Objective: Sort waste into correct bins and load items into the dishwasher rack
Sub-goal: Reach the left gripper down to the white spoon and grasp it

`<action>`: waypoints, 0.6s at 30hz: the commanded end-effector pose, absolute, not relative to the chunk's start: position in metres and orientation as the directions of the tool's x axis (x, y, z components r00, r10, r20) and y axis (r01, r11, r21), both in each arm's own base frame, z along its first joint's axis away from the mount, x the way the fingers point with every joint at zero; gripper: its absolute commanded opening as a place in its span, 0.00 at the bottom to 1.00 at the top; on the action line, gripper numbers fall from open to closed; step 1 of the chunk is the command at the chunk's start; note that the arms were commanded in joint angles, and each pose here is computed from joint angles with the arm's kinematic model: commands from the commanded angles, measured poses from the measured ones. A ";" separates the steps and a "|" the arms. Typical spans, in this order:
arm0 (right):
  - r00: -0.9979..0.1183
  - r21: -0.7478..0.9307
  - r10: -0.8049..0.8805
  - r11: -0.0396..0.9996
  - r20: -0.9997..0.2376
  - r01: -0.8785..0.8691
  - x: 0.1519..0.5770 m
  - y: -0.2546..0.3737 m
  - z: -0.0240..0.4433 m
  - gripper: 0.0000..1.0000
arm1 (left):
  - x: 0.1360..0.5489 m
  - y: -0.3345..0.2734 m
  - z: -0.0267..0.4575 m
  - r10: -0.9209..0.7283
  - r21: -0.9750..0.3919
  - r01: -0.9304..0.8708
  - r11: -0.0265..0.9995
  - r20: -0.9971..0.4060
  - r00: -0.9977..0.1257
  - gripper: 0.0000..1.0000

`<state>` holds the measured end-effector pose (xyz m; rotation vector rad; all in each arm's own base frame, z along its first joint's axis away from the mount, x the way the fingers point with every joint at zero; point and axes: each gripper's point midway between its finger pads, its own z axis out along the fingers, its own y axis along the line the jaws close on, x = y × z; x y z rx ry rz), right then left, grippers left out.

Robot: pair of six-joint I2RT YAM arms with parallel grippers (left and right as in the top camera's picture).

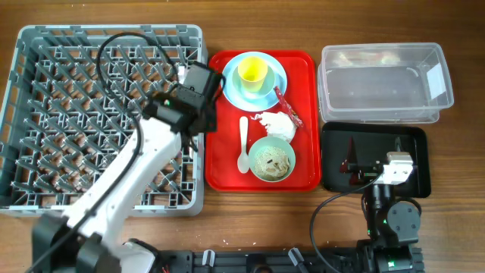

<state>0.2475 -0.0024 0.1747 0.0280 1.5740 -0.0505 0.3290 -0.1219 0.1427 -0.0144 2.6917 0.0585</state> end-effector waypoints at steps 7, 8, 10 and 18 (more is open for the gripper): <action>0.001 -0.025 -0.026 0.999 -1.000 0.044 0.247 -0.002 0.176 1.00 | 0.300 -0.218 0.103 -0.127 -0.136 -0.079 0.987 -0.386 -0.914 0.31; 0.001 -0.025 -0.025 0.999 -1.000 0.044 0.247 -0.002 0.176 1.00 | 0.302 -0.219 0.092 -0.122 -0.123 -0.082 0.989 -0.374 -0.919 0.29; 0.001 -0.025 -0.025 0.999 -1.000 0.044 0.247 -0.002 0.176 1.00 | 0.301 -0.219 0.068 -0.122 -0.083 -0.100 0.992 -0.333 -0.935 0.22; 0.001 -0.025 -0.025 0.999 -1.000 0.044 0.247 -0.002 0.176 1.00 | 0.261 -0.255 0.030 0.008 -0.212 0.021 0.977 -0.062 -0.998 0.13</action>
